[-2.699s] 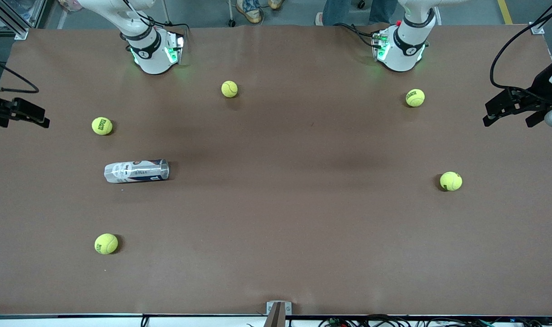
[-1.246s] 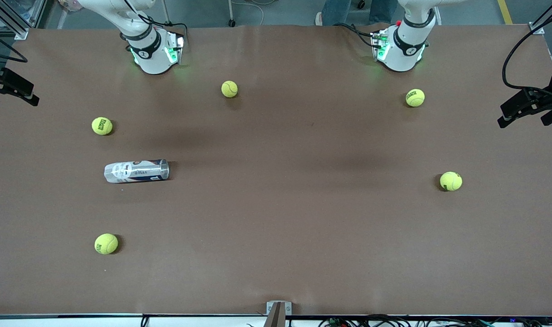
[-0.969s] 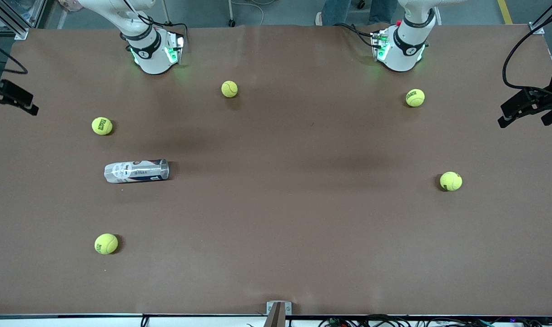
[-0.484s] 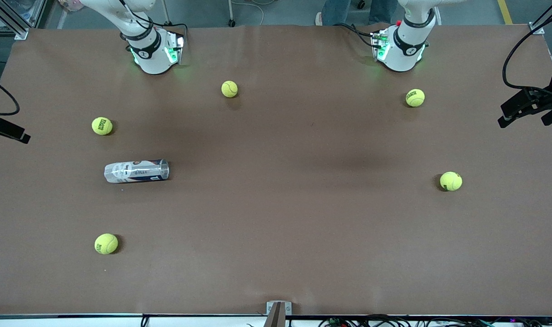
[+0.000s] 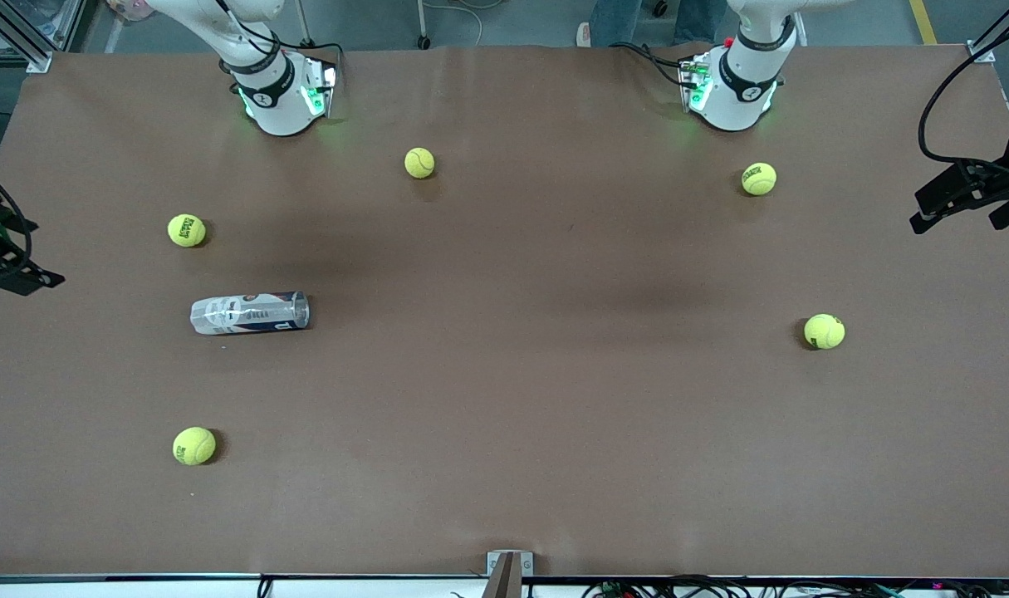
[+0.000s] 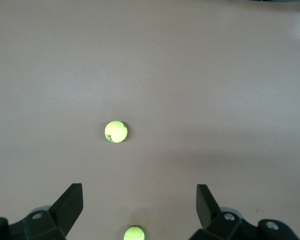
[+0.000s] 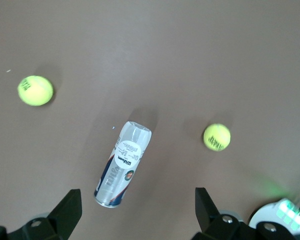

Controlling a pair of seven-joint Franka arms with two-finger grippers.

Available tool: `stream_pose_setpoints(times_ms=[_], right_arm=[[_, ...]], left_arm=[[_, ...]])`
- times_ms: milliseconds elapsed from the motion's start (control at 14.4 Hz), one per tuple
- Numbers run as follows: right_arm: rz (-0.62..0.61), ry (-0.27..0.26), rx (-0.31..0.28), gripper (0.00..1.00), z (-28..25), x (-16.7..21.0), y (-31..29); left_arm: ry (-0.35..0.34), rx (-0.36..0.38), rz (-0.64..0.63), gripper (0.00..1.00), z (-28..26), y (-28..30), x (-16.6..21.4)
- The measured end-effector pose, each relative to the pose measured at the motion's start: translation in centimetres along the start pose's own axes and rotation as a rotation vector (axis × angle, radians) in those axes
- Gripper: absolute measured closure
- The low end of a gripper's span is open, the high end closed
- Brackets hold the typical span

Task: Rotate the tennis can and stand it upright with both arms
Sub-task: 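Reach the right gripper down to the lying Wilson can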

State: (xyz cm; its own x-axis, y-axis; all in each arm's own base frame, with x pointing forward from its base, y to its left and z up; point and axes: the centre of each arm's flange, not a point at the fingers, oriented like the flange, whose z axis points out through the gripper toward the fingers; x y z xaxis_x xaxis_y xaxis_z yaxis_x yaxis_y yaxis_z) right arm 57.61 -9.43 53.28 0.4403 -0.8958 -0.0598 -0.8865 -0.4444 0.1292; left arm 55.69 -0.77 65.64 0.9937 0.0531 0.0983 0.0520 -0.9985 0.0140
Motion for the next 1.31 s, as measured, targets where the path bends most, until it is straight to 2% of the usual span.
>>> stream_pose_setpoints(times_ms=[208, 415, 623, 900, 1107, 1315], right_arm=[[0.169, -0.018, -0.053, 0.00, 3.0, -1.7, -2.5], [0.284, -0.020, -0.096, 0.00, 6.8, -3.5, -4.8], [0.338, -0.024, -0.112, 0.00, 11.2, -4.2, -5.5], [0.384, -0.042, -0.085, 0.00, 16.4, -4.8, -5.3], [0.389, -0.045, -0.101, 0.00, 21.0, -6.3, -4.5], [0.401, -0.046, -0.083, 0.00, 23.0, -7.4, -4.4]], left_arm=[[-0.002, 0.000, 0.000, 0.00, 0.0, 0.0, 0.0], [-0.002, 0.000, 0.000, 0.00, 0.0, 0.0, 0.0], [-0.002, 0.000, 0.000, 0.00, 0.0, 0.0, 0.0], [-0.002, 0.000, 0.001, 0.00, 0.0, 0.0, 0.0], [-0.002, 0.000, 0.001, 0.00, 0.0, 0.0, 0.0], [-0.003, 0.000, 0.001, 0.00, 0.0, 0.0, 0.0]])
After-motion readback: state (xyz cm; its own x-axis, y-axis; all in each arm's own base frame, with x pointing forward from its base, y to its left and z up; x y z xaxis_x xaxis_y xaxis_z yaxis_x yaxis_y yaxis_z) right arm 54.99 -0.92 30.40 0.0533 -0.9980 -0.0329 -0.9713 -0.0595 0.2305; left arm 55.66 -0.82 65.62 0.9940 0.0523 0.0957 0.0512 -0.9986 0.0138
